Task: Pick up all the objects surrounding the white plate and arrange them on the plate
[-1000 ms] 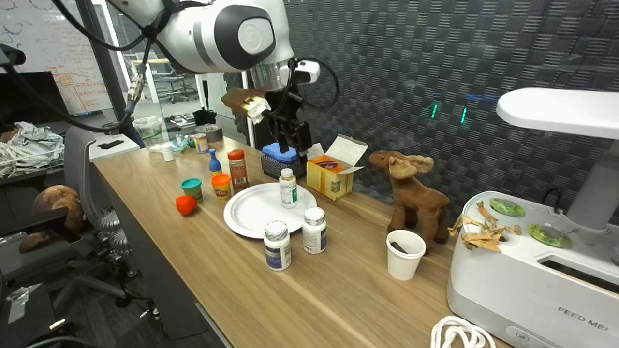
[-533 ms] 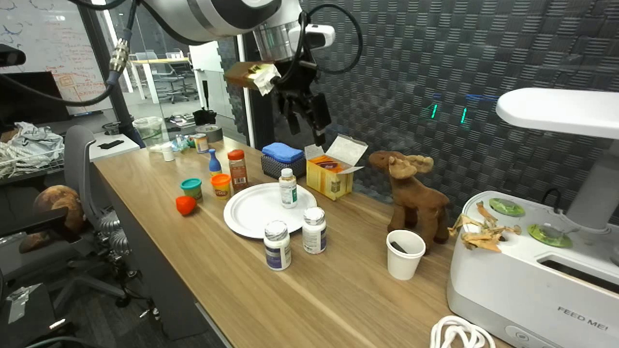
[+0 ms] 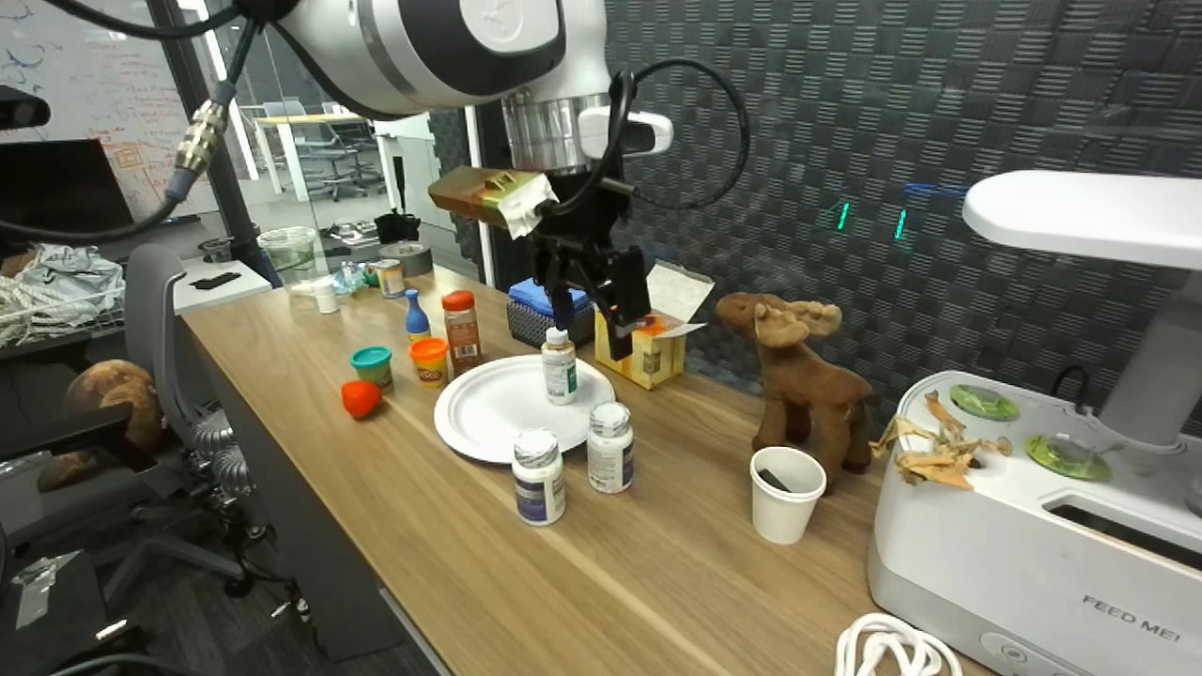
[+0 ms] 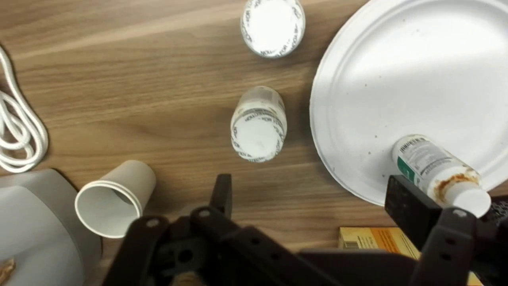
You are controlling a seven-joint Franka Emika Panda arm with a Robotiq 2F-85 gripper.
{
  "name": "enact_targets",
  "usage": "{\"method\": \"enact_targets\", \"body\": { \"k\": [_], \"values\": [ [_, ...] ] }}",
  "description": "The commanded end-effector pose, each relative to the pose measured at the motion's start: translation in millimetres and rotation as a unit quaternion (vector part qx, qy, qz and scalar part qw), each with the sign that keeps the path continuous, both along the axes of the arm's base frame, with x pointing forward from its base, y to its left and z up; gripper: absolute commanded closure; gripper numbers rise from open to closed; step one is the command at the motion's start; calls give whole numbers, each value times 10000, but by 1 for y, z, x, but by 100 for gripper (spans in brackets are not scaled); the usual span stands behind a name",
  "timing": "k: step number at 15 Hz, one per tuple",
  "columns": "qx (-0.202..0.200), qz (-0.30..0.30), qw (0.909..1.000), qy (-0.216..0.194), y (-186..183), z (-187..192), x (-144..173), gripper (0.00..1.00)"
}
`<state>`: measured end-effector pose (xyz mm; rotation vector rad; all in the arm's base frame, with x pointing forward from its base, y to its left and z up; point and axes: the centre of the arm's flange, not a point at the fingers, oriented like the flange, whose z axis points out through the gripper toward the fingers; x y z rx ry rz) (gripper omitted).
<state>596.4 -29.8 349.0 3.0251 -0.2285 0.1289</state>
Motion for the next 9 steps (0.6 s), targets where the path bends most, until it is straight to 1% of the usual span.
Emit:
{"method": "enact_targets", "body": {
  "k": [1,5,9],
  "values": [
    [59,59,9998,183,-14,-3,-14,0],
    [115,-40,9994,336,-22,-20,-18,0],
    [99,-197,9992,336,-25,-39,-20,0]
  ]
}}
